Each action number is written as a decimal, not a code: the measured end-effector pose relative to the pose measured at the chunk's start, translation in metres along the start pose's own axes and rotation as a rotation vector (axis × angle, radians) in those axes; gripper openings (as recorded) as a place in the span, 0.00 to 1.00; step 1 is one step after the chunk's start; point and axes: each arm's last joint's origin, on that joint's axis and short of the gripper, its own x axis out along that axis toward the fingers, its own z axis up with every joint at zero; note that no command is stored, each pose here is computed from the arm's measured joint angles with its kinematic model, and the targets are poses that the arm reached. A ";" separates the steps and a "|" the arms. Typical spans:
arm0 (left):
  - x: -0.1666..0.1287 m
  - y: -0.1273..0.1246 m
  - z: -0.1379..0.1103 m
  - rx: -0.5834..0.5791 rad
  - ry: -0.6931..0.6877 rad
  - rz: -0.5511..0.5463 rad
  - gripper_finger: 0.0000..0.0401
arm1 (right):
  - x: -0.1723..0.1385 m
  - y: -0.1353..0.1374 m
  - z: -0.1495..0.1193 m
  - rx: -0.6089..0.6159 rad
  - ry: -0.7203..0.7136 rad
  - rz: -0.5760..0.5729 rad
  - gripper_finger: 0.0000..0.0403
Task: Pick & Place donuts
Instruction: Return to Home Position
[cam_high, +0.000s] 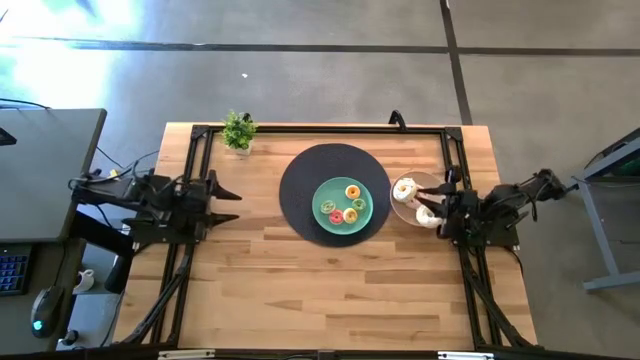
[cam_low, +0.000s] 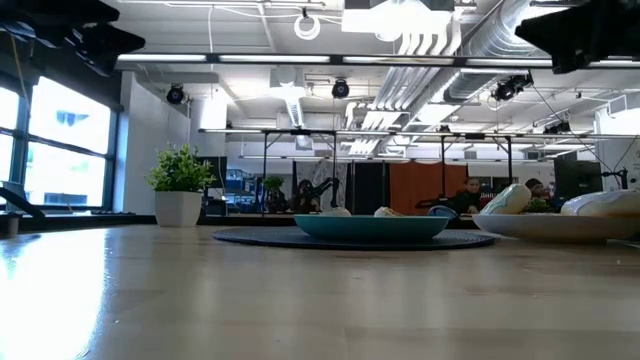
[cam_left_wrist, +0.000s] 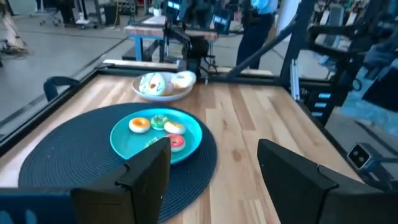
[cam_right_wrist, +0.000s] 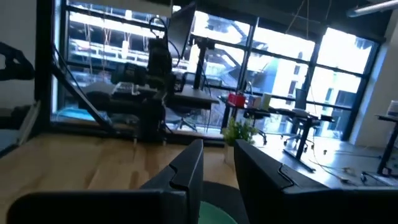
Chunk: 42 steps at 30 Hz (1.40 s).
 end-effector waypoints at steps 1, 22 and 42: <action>-0.004 0.001 -0.001 -0.004 -0.006 -0.001 0.60 | 0.000 0.000 -0.002 -0.004 0.010 -0.006 0.22; 0.001 0.001 -0.021 0.080 -0.138 -0.031 0.60 | 0.002 0.013 -0.021 0.084 0.027 0.194 0.22; 0.007 0.000 -0.026 0.090 -0.194 -0.055 0.60 | 0.003 0.020 -0.045 0.038 0.073 0.187 0.22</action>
